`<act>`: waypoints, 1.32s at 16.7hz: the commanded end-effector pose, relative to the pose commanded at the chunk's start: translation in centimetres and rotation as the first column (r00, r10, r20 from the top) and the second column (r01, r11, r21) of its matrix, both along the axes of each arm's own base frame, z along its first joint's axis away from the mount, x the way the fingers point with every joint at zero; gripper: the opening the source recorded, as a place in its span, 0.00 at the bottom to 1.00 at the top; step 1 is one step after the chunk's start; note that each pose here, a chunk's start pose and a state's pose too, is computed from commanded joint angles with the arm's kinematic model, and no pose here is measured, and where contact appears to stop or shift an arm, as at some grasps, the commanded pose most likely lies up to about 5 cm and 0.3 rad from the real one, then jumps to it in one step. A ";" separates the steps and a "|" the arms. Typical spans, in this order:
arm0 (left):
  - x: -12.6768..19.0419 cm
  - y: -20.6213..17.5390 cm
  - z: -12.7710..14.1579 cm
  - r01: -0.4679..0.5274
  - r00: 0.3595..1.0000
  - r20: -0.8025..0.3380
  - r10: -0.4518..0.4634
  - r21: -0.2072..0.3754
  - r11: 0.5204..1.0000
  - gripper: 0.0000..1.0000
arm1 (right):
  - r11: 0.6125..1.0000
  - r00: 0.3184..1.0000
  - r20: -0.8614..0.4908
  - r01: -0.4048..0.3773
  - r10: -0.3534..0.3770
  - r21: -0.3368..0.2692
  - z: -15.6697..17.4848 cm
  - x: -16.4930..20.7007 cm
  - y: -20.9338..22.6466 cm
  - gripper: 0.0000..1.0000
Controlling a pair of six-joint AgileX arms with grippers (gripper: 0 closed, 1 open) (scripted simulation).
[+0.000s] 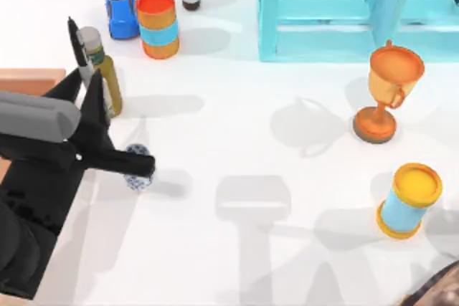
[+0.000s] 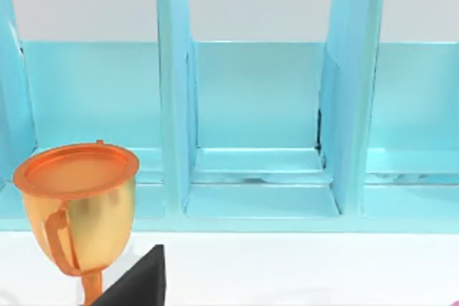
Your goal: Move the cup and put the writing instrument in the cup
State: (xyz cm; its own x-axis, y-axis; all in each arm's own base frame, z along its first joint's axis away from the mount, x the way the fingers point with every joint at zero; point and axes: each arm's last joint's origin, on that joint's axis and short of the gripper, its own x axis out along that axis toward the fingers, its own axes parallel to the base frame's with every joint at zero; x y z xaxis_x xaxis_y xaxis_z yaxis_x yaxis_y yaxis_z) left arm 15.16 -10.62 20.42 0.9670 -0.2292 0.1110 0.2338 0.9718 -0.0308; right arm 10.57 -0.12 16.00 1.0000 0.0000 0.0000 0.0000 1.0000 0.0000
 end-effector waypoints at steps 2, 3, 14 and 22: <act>0.0 -0.1 0.0 0.002 1.000 -0.003 -0.002 0.003 1.000 0.00 | 1.000 1.000 0.000 0.000 0.000 0.000 0.0 0.0 0.0 1.00; 0.1 -0.1 -0.1 0.003 1.000 -0.003 -0.003 0.003 1.000 0.00 | 1.000 1.000 0.000 0.000 0.000 0.000 0.0 0.0 0.0 1.00; 2.1 -0.7 -0.8 0.004 1.000 -0.002 -0.004 0.001 1.000 0.00 | 1.000 1.000 0.000 0.000 0.000 0.000 0.0 0.0 0.0 1.00; 3.7 -1.0 -1.7 0.001 1.000 -0.002 -0.001 0.002 1.000 0.00 | 1.000 1.000 0.000 0.000 0.000 0.000 0.0 0.0 0.0 1.00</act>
State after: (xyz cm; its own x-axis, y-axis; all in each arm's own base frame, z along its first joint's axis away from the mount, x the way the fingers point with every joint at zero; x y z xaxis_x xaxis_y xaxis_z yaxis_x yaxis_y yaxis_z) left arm 18.83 -11.59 18.73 0.9670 -0.2306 0.1083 0.2349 0.9716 -0.0291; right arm 10.57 -0.12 16.00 1.0000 0.0000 0.0000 0.0000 1.0000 0.0000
